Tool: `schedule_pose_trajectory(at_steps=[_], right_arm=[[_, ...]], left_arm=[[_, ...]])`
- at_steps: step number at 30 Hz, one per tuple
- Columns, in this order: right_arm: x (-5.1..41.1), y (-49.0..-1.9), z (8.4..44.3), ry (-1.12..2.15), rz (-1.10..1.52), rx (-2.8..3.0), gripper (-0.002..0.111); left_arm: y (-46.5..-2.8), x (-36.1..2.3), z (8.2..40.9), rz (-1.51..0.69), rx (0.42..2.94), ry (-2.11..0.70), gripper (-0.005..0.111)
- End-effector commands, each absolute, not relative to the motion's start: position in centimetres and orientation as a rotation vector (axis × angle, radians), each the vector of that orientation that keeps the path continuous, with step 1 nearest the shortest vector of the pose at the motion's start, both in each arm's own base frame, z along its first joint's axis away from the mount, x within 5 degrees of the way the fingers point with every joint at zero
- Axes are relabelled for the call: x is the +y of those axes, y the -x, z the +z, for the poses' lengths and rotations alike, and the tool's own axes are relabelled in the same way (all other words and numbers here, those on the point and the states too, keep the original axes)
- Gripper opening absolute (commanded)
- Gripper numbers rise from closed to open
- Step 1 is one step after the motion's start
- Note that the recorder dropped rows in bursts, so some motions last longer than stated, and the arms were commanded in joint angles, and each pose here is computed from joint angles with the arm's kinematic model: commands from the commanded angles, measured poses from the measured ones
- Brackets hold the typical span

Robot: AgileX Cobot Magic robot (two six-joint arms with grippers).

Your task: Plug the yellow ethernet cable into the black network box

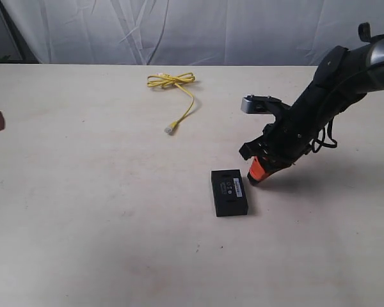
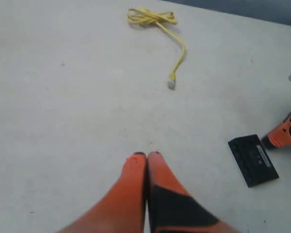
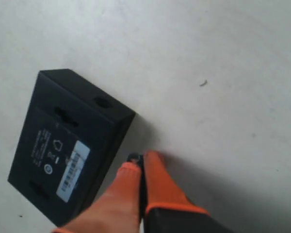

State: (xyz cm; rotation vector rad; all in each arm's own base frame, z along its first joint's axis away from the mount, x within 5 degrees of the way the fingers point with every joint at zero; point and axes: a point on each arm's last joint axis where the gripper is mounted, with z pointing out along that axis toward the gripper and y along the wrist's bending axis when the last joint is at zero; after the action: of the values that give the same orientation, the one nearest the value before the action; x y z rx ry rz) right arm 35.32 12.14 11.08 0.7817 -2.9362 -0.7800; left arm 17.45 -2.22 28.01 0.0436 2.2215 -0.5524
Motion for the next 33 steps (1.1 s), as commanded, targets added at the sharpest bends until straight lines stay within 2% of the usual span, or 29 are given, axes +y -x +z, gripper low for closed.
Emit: schedule_pose_trajectory(at_steps=[1, 8, 12, 17, 22, 33], right_arm=[[12.2, -35.4, 11.3, -0.788, -0.798, -2.938, -0.001], [12.5, -35.3, 10.9, -0.74, -0.85, -2.912, -0.001], [12.5, -35.2, 10.0, -0.72, -0.853, -2.884, -0.001], [12.6, -35.1, 9.1, -0.689, -0.872, -2.854, -0.001], [12.6, -35.1, 9.0, -0.683, -0.874, -2.855, -0.001], [12.6, -34.8, 9.1, -0.685, -0.892, -2.818, -0.001]], left_arm=[[-19.8, -3.7, 27.2, -0.617, 2.28, -0.117, 0.0], [-23.2, -6.3, 26.6, -0.663, 2.306, -0.224, 0.002], [-25.8, -9.0, 25.9, -0.681, 2.329, -0.33, 0.014], [-29.1, -11.6, 24.3, -0.691, 2.37, -0.385, 0.039], [-32.4, -13.7, 22.7, -0.644, 2.364, -0.446, 0.059], [-38.3, -19.1, 19.0, -0.582, 2.332, -0.643, 0.061]])
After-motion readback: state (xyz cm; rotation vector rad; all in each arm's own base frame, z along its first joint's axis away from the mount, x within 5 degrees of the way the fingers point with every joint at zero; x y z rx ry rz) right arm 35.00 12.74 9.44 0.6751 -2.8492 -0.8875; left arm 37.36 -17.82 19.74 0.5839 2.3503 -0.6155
